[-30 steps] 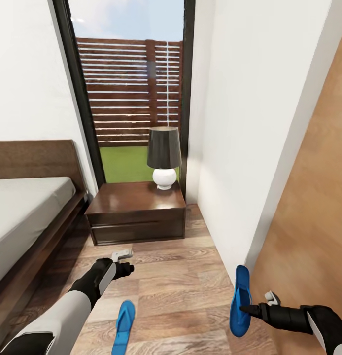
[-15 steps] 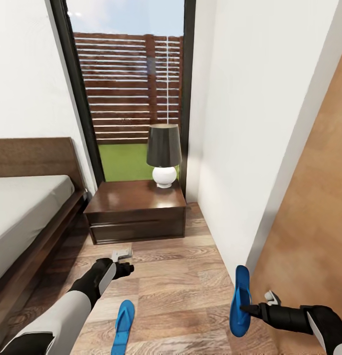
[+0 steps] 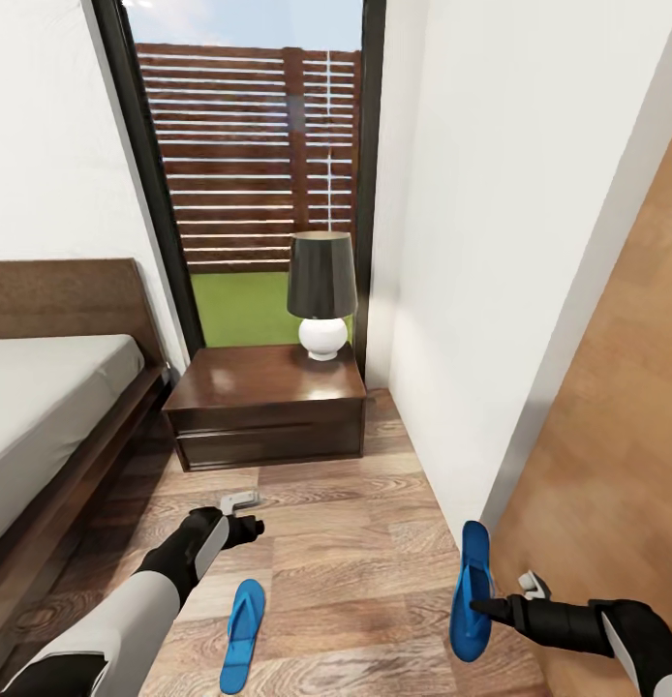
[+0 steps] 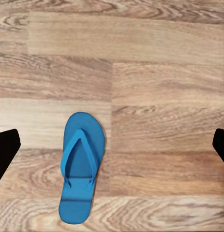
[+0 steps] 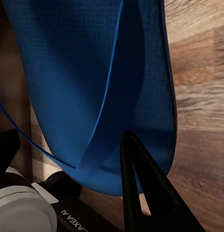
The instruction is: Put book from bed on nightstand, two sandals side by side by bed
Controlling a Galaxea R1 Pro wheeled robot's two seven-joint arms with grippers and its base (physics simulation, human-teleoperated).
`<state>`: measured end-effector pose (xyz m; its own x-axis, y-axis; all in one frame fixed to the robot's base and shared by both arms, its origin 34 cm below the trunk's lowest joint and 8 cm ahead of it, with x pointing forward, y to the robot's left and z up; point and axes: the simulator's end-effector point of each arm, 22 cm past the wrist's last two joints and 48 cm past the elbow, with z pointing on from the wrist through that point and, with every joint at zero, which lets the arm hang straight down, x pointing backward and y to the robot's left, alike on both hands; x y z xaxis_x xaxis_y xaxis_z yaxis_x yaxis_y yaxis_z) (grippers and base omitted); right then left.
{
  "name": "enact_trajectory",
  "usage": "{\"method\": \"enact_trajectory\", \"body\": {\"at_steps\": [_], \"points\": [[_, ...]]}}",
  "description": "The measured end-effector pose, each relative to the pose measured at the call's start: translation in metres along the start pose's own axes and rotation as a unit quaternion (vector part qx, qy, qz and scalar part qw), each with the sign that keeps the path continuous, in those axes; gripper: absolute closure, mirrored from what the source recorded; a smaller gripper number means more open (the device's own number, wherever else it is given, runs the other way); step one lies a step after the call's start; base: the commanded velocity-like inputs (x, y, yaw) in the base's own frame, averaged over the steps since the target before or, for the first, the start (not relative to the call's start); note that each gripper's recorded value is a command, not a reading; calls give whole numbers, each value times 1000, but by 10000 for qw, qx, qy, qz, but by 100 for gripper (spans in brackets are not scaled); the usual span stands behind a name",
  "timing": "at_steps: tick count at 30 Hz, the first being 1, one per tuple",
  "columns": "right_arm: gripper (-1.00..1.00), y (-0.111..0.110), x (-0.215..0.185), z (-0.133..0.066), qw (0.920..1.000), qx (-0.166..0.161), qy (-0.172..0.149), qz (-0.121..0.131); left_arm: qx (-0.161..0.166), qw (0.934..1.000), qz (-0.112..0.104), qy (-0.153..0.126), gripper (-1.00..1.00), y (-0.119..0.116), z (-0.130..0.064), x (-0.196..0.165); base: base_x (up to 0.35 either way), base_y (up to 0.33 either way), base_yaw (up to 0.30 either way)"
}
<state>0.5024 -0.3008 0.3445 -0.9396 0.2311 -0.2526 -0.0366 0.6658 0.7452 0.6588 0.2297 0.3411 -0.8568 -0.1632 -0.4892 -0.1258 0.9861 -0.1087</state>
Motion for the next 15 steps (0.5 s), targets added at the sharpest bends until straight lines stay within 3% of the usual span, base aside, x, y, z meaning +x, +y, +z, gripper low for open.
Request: {"method": "enact_trajectory", "body": {"at_steps": [3,15], "points": [[100,8,3,11,10000,-91,22,8,-28,10000,-37,-32,-100,6,0,-2,0,0,0],[100,7,6,15,9999,-113,45,23,-65,10000,-32,35,-100,7,3,3,0,0,0]]}}
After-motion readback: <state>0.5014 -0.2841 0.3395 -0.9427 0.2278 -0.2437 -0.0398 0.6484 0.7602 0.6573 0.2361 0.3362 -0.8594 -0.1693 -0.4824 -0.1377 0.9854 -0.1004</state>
